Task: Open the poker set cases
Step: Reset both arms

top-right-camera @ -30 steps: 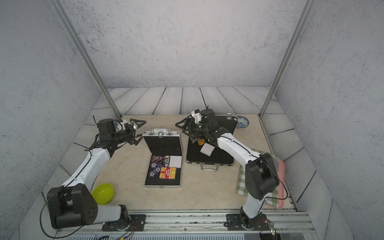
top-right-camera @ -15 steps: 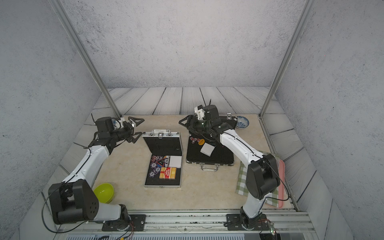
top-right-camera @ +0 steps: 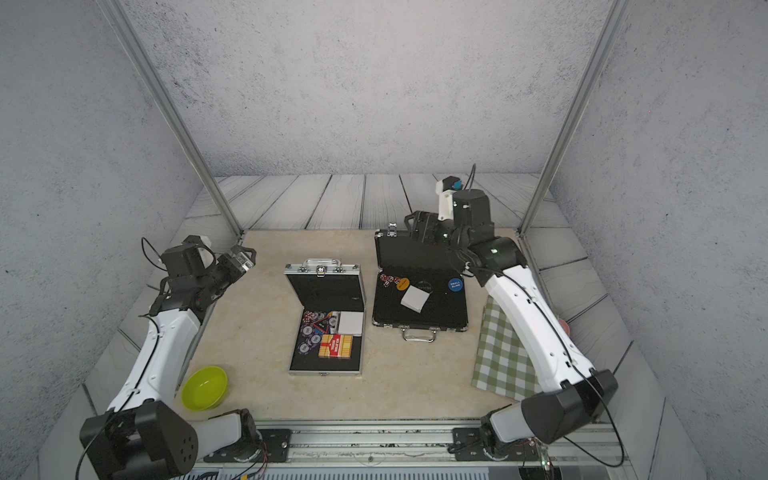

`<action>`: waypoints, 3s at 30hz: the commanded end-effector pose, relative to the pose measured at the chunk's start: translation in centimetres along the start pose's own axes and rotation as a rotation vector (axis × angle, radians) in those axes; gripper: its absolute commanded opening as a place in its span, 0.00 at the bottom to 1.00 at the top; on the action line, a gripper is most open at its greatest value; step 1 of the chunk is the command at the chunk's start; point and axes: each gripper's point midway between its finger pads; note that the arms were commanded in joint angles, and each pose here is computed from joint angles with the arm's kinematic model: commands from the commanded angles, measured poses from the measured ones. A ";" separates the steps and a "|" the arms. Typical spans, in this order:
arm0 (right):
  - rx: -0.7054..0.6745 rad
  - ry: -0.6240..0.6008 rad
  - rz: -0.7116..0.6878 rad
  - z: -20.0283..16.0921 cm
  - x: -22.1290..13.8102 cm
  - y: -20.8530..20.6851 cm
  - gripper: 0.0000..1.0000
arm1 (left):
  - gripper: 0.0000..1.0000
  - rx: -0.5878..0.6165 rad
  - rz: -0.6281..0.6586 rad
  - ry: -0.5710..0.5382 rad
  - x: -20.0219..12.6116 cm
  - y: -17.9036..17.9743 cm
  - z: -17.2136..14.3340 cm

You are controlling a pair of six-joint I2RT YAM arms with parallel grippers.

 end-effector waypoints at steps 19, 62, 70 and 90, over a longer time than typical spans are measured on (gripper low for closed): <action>-0.125 0.081 -0.760 -25.4 -0.9 -23.1 0.88 | 1.00 0.329 0.058 -0.361 0.3 9.0 -3.2; -0.150 0.094 -0.580 -29.6 4.6 -21.4 0.99 | 1.00 0.590 -0.020 -0.038 10.0 7.2 -9.7; -0.150 0.094 -0.580 -29.6 4.6 -21.4 0.99 | 1.00 0.584 0.010 -0.232 8.8 8.6 -9.4; -0.148 0.100 -0.581 -29.7 4.7 -21.5 0.99 | 1.00 0.568 0.087 -0.180 9.2 9.1 -9.1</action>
Point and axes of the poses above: each gripper's point midway between its finger pads, its own x axis out along the fingers, its own y axis along the line the jaws close on, z = x × y, and after that the axes turned 14 degrees about -x, right-handed
